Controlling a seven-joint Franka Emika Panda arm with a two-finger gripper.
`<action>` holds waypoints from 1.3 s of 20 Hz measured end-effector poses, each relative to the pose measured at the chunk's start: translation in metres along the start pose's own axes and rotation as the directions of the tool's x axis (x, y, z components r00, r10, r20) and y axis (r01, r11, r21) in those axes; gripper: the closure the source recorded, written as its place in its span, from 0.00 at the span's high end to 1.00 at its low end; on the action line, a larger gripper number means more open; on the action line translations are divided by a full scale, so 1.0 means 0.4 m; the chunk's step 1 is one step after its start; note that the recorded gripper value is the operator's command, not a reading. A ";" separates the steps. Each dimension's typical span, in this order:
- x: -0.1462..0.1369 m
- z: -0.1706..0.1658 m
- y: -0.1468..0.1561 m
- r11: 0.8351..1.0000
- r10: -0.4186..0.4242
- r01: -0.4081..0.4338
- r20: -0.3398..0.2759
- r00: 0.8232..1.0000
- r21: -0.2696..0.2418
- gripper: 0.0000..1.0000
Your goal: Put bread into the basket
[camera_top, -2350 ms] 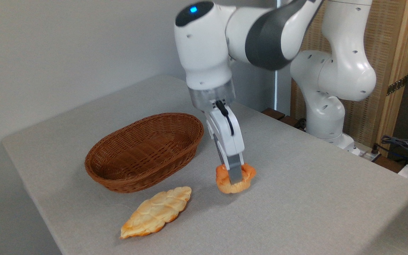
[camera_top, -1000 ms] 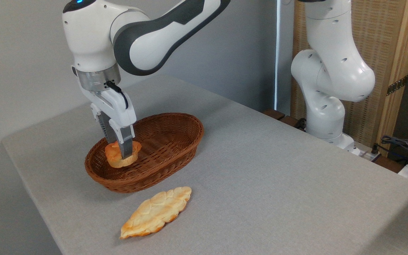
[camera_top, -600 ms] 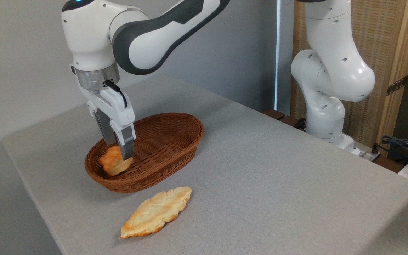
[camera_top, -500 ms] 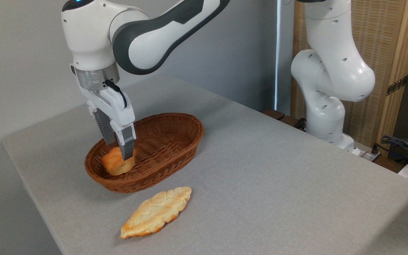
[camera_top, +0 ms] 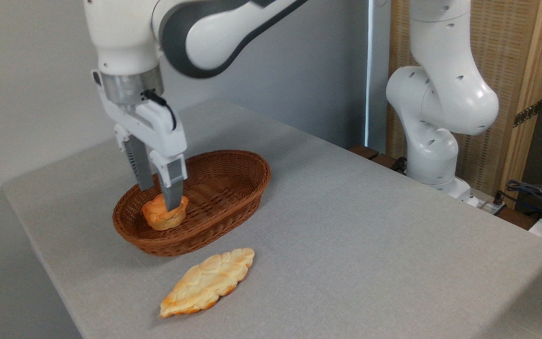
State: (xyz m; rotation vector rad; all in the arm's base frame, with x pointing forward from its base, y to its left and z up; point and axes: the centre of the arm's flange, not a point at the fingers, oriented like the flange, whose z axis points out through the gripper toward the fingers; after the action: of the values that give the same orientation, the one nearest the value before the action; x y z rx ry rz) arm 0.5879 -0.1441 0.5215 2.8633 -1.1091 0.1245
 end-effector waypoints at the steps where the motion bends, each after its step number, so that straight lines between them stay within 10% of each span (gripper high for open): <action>1: -0.035 -0.028 -0.020 1.000 0.031 -0.030 0.023 0.999 -0.006 1.00; 10: -0.194 -0.248 -0.128 0.999 0.036 -0.035 0.052 0.998 -0.010 1.00; 26: -0.191 -0.233 -0.128 0.999 -0.009 0.012 0.081 0.997 -0.031 1.00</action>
State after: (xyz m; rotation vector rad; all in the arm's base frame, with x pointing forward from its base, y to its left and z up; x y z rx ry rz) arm 0.5614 -0.0464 0.6047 2.8696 -1.0989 -0.0086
